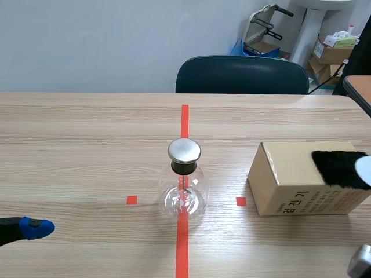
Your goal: Do the electroscope experiment
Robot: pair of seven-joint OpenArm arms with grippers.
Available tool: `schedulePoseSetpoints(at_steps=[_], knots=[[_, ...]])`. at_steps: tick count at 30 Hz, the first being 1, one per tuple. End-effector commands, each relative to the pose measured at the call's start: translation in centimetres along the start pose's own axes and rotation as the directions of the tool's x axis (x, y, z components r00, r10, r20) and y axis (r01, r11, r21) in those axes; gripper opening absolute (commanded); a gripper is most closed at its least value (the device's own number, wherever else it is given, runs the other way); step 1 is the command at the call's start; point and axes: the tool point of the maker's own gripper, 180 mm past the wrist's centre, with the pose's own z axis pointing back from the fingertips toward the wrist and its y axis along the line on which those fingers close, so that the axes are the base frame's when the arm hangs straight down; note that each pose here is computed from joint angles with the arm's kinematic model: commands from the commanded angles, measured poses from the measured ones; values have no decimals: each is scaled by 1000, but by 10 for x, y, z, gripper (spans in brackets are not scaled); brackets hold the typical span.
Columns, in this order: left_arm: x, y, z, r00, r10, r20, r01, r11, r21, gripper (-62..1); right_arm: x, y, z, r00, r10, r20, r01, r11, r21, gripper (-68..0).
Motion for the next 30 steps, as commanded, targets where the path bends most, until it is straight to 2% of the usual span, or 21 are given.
schedulePoseSetpoints(at_steps=[1, 3, 4, 5, 7, 9, 10, 11, 13, 15, 17, 18, 19, 21, 24, 25, 26, 27, 28, 30], knots=[[9, 0, -5, 999, 0, 39, 0, 1000, -1, -84, -3, -14, 0, 1000, 29, -5, -29, 998, -62, -660], [9, 0, -5, 999, 0, 39, 0, 1000, -1, -84, 6, -13, 0, 999, 32, 42, -30, 998, -62, -660], [9, 0, -5, 999, 0, 39, 0, 1000, -1, -84, 15, -13, 0, 995, 35, 92, -30, 998, -62, -660], [9, 0, -5, 999, 0, 39, 0, 1000, -1, -84, 26, -13, 2, 988, 39, 151, -30, 998, -62, -660], [9, 0, -5, 999, 0, 39, 0, 1000, -1, -84, 47, -11, 6, 963, 43, 266, -27, 998, -61, -660], [9, 0, -5, 999, 0, 39, 0, 1000, -1, -83, 59, -11, 10, 944, 42, 328, -23, 998, -61, -660], [9, 0, -5, 999, 0, 39, 0, 1000, -1, -84, 62, -10, 11, 941, 39, 335, -20, 998, -60, -660], [9, 0, -5, 999, -1, 39, 1, 1000, -1, -84, 61, -10, 11, 946, 33, 324, -15, 998, -59, -660], [9, 0, -5, 999, -1, 39, 1, 1000, -1, -84, 47, -8, 10, 971, 14, 239, -2, 999, -51, -660], [9, 0, -5, 999, -1, 39, 1, 1000, -1, -84, 30, -7, 10, 990, 6, 144, 0, 999, -44, -660], [9, 0, -5, 999, -1, 39, 1, 1000, 0, -84, 19, -7, 9, 996, 5, 88, -1, 999, -42, -660], [9, 0, -5, 999, -1, 39, 1, 1000, 0, -84, 18, -7, 9, 997, 5, 82, -1, 999, -42, -660], [9, 0, -5, 999, -1, 39, 1, 1000, 0, -84, 20, -7, 9, 995, 7, 95, -3, 999, -43, -660], [9, 0, -5, 999, -1, 39, 1, 1000, 0, -84, 36, -7, 10, 983, 12, 182, -4, 999, -45, -660], [9, 0, -5, 999, -1, 39, 1, 1000, 0, -84, 65, -7, 17, 939, 19, 344, -3, 999, -48, -660], [9, 0, -5, 999, -1, 39, 1, 1000, 0, -84, 71, -7, 20, 925, 20, 379, -3, 999, -48, -660], [9, 0, -5, 999, -1, 39, 1, 1000, 0, -84, 74, -7, 21, 920, 21, 392, -3, 999, -48, -660], [9, 0, -5, 999, -1, 39, 1, 1000, 0, -83, 73, -7, 20, 923, 20, 385, -1, 999, -48, -660], [9, 0, -5, 999, -1, 39, 1, 1000, 0, -83, 68, -7, 18, 934, 17, 356, 0, 999, -48, -660], [9, 0, -5, 999, -1, 39, 1, 1000, 0, -84, 48, -8, 12, 969, 11, 245, 1, 999, -47, -660]])
